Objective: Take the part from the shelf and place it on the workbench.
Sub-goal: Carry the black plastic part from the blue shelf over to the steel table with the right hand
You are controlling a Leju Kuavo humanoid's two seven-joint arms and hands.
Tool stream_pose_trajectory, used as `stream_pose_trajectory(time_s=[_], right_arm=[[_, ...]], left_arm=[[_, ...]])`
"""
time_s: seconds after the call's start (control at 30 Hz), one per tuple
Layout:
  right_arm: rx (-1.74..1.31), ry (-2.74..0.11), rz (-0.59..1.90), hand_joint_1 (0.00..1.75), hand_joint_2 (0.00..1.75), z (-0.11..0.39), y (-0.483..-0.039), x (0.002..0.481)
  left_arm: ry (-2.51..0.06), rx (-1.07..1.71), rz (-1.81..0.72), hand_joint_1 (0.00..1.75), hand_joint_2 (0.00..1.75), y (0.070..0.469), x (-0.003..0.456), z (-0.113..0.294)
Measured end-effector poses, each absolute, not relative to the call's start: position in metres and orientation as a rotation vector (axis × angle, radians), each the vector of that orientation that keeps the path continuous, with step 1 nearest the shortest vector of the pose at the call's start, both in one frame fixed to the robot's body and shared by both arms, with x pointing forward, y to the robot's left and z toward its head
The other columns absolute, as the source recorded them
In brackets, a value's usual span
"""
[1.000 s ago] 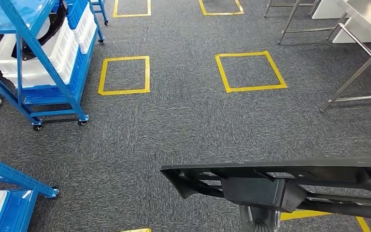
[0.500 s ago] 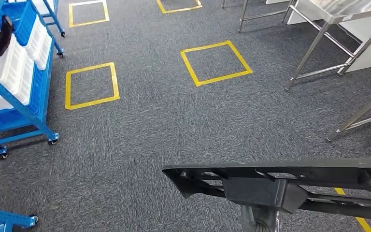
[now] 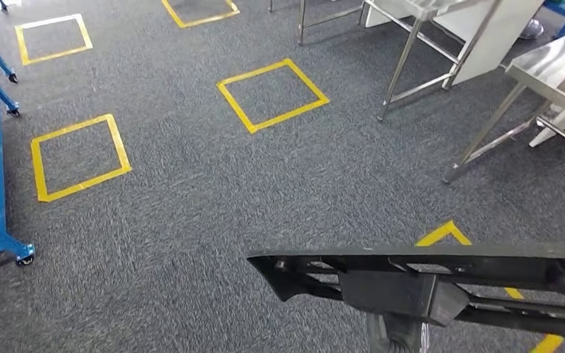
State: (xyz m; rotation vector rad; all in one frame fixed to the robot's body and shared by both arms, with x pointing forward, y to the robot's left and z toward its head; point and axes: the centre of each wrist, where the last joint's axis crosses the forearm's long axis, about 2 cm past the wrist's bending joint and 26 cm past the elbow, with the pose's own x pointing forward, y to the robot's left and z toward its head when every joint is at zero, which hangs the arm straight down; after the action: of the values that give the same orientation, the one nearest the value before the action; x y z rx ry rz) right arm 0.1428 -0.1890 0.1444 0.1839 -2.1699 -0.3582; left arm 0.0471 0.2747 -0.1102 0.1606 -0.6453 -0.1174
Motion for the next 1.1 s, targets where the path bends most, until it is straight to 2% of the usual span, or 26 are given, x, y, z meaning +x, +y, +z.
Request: stream_pose_trajectory(time_s=[1.1], right_arm=[[-0.070, -2.227, -0.308, 1.75, 1.75, 0.1479, -0.1902, 0.1395]], left_arm=[[-0.647, 0.161, -0.124, 0.00, 0.00, 0.2747, 0.0475, -0.1101]])
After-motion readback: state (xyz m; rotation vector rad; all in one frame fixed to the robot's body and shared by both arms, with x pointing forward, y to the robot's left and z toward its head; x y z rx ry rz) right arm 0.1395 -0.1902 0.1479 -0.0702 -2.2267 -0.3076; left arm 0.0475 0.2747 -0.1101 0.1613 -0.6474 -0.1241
